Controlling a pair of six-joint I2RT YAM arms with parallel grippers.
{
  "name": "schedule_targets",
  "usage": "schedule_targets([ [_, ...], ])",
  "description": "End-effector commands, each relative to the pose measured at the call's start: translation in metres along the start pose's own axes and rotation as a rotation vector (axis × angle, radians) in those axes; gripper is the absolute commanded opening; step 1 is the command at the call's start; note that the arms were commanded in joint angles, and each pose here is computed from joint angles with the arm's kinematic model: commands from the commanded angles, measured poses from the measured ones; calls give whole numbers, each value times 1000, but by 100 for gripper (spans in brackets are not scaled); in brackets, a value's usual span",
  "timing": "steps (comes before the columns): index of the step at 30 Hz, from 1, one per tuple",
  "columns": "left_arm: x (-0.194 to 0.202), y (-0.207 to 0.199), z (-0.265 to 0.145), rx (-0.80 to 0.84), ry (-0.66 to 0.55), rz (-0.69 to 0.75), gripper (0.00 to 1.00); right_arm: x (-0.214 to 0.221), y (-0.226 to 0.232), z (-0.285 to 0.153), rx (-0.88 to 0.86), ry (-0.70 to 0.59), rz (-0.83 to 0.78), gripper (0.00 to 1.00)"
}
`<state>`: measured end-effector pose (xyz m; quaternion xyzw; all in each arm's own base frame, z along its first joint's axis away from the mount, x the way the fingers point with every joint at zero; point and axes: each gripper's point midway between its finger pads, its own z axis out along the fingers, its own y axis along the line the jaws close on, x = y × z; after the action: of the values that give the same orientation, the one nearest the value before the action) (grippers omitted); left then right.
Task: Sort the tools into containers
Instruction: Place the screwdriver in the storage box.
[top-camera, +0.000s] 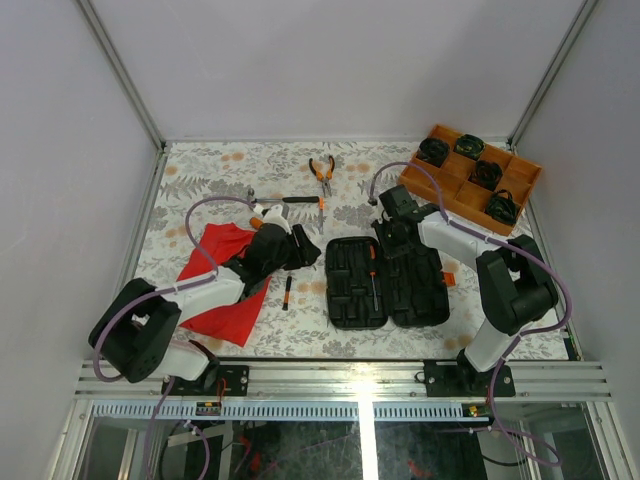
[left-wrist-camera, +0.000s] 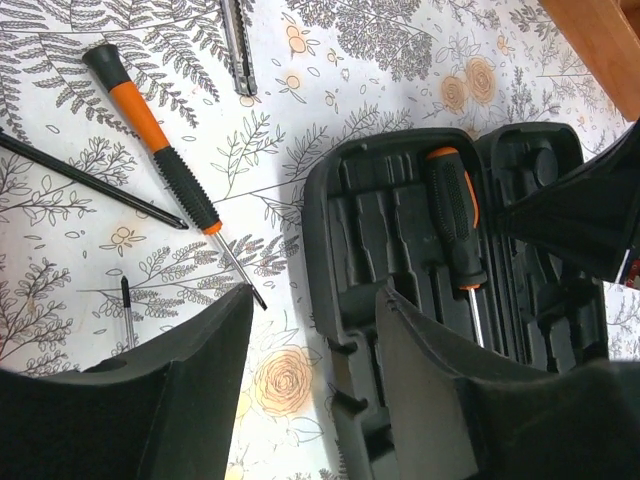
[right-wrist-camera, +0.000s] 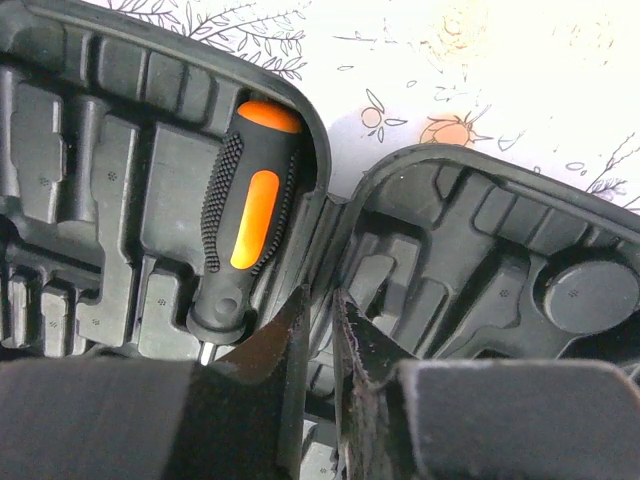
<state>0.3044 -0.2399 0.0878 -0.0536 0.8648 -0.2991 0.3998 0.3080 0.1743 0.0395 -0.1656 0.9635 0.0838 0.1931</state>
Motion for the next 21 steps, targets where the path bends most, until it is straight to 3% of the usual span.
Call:
schedule_targets([
  [1, -19, -13, 10, 52, -72, -12, 53, -7, -12, -1, 34, -6, -158, 16],
  [11, 1, -8, 9, 75, 15, 54, 53, -39, 15, -3, -105, -93, -296, 16],
  [15, 3, -8, 8, 84, 19, 79, 53, -51, 14, -15, -78, -135, -318, 21],
  [21, 3, -3, 11, 61, 18, 87, 54, -70, 17, -58, -65, -286, -253, 47],
])
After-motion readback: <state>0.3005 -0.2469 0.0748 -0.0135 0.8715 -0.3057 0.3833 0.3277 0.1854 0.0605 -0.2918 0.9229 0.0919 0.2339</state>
